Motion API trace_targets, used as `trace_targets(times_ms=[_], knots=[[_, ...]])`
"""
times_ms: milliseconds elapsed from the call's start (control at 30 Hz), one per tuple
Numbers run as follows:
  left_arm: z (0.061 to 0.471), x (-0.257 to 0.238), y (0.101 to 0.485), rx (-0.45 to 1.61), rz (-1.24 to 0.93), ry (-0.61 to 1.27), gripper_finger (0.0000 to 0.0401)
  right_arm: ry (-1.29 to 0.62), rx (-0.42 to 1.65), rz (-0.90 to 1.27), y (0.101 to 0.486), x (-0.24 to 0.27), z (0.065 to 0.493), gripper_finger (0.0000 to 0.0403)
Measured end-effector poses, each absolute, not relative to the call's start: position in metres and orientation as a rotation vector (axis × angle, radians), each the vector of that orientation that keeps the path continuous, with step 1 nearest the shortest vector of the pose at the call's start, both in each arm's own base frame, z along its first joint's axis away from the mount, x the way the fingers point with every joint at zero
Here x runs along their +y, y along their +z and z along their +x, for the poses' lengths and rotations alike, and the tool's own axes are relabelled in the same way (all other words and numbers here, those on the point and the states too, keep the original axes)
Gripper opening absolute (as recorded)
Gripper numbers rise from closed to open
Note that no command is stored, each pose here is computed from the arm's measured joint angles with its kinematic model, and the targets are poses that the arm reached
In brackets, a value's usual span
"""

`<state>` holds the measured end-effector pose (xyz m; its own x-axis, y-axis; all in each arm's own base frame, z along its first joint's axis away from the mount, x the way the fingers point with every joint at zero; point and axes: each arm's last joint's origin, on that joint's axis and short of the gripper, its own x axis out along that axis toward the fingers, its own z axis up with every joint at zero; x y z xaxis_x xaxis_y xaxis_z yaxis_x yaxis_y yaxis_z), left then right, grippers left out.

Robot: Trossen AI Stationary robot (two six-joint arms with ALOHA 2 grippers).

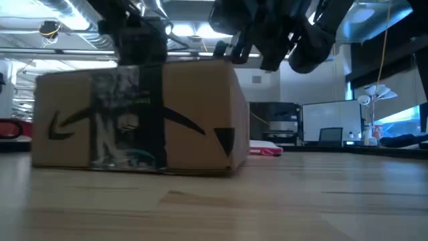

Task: Unpack boxes
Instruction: Open the cardboard box using the gray cutter

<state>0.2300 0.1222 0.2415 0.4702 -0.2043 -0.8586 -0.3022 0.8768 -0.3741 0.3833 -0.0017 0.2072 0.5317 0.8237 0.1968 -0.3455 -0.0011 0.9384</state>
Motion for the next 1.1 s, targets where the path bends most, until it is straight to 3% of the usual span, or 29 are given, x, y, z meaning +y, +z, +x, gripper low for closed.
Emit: trace_targets(times_ms=[300, 567, 800, 1100], knots=[[0.209, 0.081, 0.267, 1.135, -0.624, -0.05, 0.0235, 0.981, 0.598, 1.287, 0.185, 0.027, 0.371, 0.0065], [0.232, 0.03, 0.275, 1.077, -0.508, -0.215, 0.0235, 0.974, 0.673, 1.313, 0.168, 0.045, 0.357, 0.0065], [0.253, 0.005, 0.285, 0.9, -0.38, -0.157, 0.0235, 1.07, 0.487, 1.118, 0.211, 0.045, 0.363, 0.0065], [0.248, 0.004, 0.271, 0.967, -0.363, -0.096, 0.0235, 1.056, 0.387, 0.865, 0.271, 0.027, 0.374, 0.0065]])
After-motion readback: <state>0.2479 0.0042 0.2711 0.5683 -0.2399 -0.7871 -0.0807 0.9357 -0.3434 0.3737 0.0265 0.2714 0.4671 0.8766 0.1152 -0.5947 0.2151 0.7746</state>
